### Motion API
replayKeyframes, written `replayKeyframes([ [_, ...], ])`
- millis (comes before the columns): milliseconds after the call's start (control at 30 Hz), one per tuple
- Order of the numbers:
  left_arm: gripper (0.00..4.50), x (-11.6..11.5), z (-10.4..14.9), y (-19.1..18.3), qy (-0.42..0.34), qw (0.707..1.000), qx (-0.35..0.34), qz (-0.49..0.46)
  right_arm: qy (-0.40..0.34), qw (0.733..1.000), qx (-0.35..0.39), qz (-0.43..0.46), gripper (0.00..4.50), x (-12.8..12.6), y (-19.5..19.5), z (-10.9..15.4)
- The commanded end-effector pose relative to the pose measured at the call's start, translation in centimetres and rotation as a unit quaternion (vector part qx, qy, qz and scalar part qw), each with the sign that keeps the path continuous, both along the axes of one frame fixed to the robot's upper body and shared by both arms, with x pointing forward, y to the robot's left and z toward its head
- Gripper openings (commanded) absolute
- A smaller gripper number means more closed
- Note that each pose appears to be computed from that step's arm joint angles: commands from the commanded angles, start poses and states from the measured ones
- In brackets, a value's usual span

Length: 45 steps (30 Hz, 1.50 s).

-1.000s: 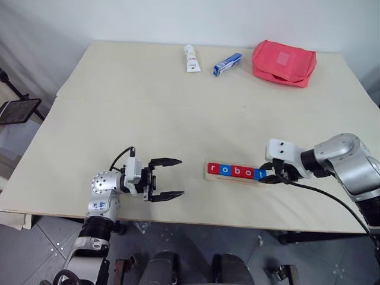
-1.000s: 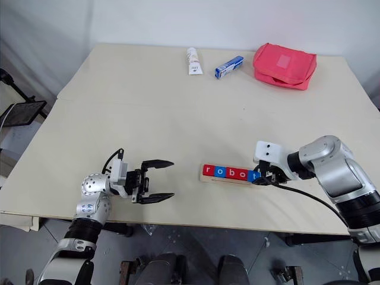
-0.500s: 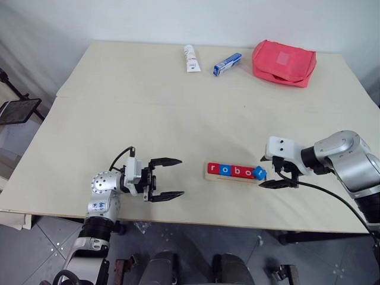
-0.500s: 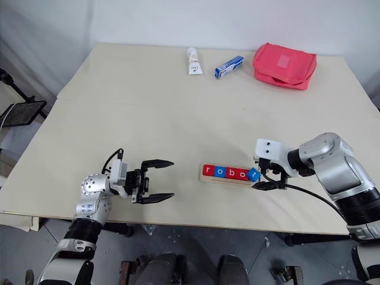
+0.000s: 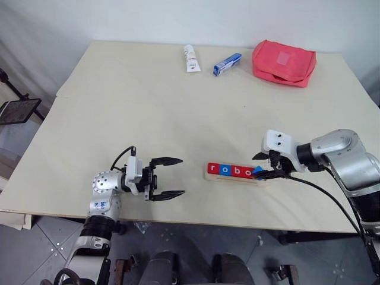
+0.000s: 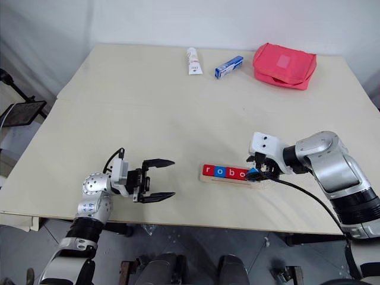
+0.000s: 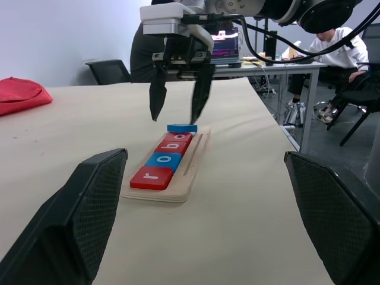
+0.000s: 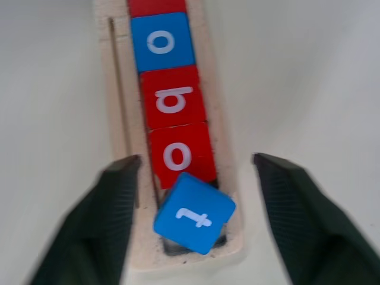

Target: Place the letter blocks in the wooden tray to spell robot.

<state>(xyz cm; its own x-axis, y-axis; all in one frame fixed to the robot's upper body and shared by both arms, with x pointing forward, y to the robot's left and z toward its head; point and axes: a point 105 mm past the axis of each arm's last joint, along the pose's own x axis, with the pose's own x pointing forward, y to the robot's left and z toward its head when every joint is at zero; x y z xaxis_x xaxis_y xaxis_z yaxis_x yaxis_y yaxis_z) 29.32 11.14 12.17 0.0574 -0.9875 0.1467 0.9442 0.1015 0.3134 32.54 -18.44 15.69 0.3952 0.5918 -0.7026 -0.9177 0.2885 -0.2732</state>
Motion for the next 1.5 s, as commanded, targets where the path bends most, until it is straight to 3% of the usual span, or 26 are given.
replayKeyframes([
  [33, 4.50, -0.1, 0.5, 0.0, -0.013, 1.000, 0.002, -0.002, -0.017, 1.000, 0.016, 0.003, 1.51, 0.3, 0.3, 1.3],
  [100, 4.50, -0.1, 0.5, 0.0, -0.013, 1.000, 0.003, -0.001, -0.019, 1.000, 0.017, 0.002, 0.70, 0.5, 0.3, 1.3],
  [200, 4.50, -0.1, 0.5, 0.0, -0.014, 1.000, 0.004, 0.001, -0.018, 1.000, 0.007, -0.006, 0.04, 1.0, -0.3, 0.7],
  [633, 4.50, -0.3, 0.5, 0.0, -0.013, 1.000, 0.003, 0.003, 0.012, 1.000, 0.001, 0.005, 0.04, -0.1, -0.6, -1.2],
  [1067, 4.50, -0.1, 0.5, 0.0, -0.013, 1.000, 0.004, 0.002, -0.008, 0.999, 0.029, 0.012, 0.04, -1.6, 0.0, 2.0],
  [1267, 4.50, -0.2, 0.5, -0.2, -0.011, 1.000, 0.003, -0.002, 0.048, 0.999, 0.011, 0.018, 0.04, -4.5, -1.2, 0.7],
  [1500, 4.50, -0.3, 0.4, -0.2, -0.011, 1.000, 0.004, -0.004, 0.079, 0.997, -0.003, 0.006, 0.04, -4.9, -2.6, -1.2],
])
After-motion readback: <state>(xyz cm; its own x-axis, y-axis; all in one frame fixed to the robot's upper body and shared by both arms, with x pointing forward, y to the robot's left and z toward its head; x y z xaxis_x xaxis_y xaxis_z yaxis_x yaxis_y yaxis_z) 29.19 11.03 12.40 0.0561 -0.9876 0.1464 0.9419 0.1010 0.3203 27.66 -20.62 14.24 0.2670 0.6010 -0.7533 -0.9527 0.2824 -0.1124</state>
